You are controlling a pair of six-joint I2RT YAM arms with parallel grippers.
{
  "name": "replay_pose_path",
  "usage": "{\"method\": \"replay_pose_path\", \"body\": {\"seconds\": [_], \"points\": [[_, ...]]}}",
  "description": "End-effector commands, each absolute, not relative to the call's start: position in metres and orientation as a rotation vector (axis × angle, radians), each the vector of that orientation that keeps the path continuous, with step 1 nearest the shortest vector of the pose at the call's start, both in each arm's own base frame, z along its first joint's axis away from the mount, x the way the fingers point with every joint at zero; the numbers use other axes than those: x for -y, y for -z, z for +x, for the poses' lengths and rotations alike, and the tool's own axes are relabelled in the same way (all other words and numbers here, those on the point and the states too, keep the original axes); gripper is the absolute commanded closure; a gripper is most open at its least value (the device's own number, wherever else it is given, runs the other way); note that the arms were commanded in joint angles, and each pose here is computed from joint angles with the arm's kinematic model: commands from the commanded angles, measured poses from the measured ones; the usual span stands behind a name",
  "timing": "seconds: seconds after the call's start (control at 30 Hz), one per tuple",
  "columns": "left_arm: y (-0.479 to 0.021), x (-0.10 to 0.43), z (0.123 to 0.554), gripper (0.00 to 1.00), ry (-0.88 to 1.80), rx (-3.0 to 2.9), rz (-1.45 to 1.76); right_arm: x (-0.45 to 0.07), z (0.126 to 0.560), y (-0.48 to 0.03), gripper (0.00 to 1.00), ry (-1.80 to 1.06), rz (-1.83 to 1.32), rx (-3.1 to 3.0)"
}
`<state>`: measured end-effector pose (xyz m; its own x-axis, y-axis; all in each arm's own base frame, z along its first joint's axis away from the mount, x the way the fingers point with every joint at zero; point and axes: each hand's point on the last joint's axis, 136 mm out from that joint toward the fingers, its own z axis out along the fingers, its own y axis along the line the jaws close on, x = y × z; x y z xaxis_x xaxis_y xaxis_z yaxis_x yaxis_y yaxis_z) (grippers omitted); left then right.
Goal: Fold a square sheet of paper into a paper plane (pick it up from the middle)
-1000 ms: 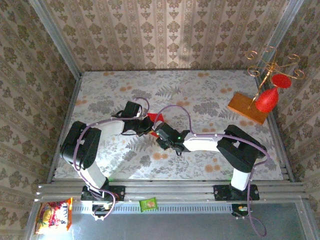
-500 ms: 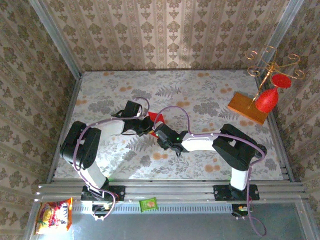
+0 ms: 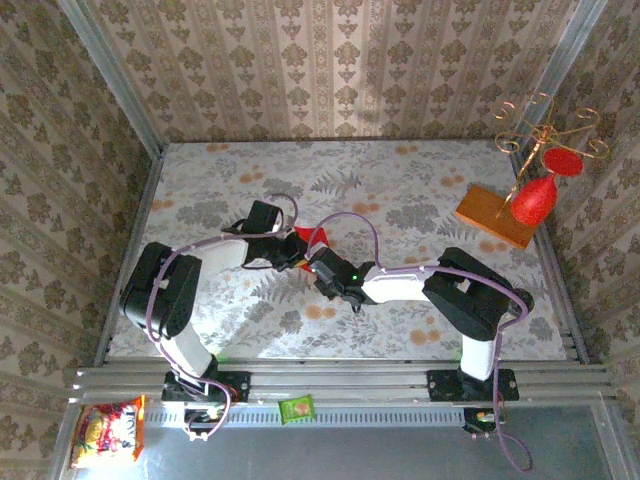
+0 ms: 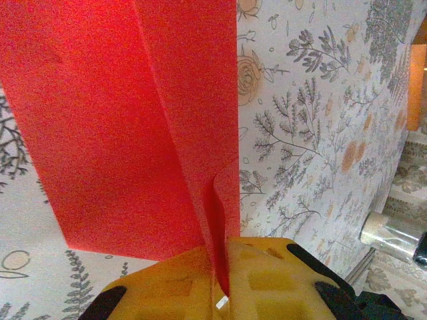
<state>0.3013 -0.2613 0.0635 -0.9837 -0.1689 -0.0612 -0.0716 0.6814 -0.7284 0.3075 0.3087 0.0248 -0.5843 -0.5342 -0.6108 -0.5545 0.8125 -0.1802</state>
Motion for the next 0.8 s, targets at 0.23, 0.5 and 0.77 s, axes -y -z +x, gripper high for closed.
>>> {"method": "replay_pose_path", "body": {"seconds": [0.23,0.5,0.77], "points": [[-0.078,0.238,0.317,0.73,1.173,-2.733,-0.281,-0.313,0.309,-0.041,0.84,-0.071,-0.788,-2.292],[-0.091,0.187,0.328,0.56,1.075,-2.663,-0.403,-0.318,0.293,-0.032,0.87,-0.21,-0.787,-2.385],[-0.089,0.177,0.319,0.55,1.078,-2.636,-0.427,-0.319,0.285,-0.025,0.88,-0.389,-0.685,-2.462]]}}
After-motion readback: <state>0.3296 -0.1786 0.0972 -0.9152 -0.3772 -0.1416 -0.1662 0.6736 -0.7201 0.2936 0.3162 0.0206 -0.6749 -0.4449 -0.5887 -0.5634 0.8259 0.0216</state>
